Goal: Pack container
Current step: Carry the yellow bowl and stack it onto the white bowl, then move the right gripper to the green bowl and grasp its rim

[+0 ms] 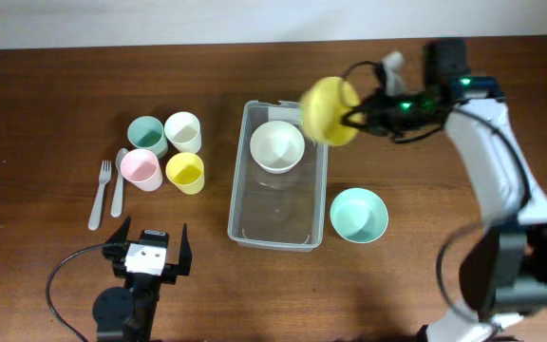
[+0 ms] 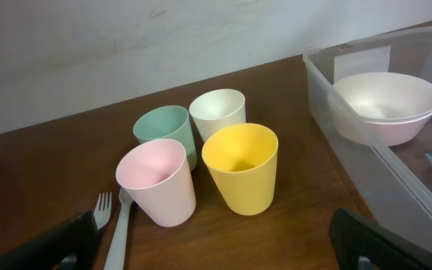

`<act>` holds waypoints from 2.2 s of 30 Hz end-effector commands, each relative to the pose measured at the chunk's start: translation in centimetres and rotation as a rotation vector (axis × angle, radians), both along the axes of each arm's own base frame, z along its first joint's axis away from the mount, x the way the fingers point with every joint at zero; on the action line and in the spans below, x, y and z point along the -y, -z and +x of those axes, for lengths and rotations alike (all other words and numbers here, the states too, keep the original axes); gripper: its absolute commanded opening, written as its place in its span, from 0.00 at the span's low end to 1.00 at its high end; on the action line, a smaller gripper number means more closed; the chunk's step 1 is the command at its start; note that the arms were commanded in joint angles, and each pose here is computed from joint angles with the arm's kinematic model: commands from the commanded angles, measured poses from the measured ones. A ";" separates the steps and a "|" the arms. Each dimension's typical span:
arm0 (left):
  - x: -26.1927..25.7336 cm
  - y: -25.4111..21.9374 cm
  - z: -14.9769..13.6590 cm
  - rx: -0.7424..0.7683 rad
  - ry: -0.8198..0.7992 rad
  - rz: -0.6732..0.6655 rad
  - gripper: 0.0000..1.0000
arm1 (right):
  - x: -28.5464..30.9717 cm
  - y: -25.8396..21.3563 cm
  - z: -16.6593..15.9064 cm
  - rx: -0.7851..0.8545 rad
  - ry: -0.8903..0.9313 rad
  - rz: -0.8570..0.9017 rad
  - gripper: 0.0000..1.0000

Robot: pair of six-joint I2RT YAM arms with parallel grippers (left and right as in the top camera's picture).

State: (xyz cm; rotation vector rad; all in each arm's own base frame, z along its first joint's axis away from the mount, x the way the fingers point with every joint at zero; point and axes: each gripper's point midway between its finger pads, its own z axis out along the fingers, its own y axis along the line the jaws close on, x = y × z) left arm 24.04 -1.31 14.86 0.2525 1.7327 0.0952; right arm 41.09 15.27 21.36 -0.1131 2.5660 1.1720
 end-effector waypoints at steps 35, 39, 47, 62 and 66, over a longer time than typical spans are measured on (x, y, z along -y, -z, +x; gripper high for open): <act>0.3 0.1 0.0 0.003 0.018 0.006 1.00 | -5.2 -2.6 2.3 0.219 0.052 -0.358 0.51; 0.3 0.1 0.0 0.003 0.018 0.006 1.00 | 0.2 -5.4 -0.9 0.180 0.153 -0.478 0.52; 0.3 0.1 0.0 0.003 0.018 0.006 1.00 | 10.5 -2.1 -7.6 -0.166 0.285 -0.689 0.55; 0.3 0.1 0.0 0.003 0.018 0.006 1.00 | 10.1 15.8 -15.8 -0.576 0.223 -0.593 0.52; 0.3 0.1 0.0 0.003 0.018 0.006 1.00 | 10.1 17.8 -16.3 -0.577 0.243 -0.588 0.52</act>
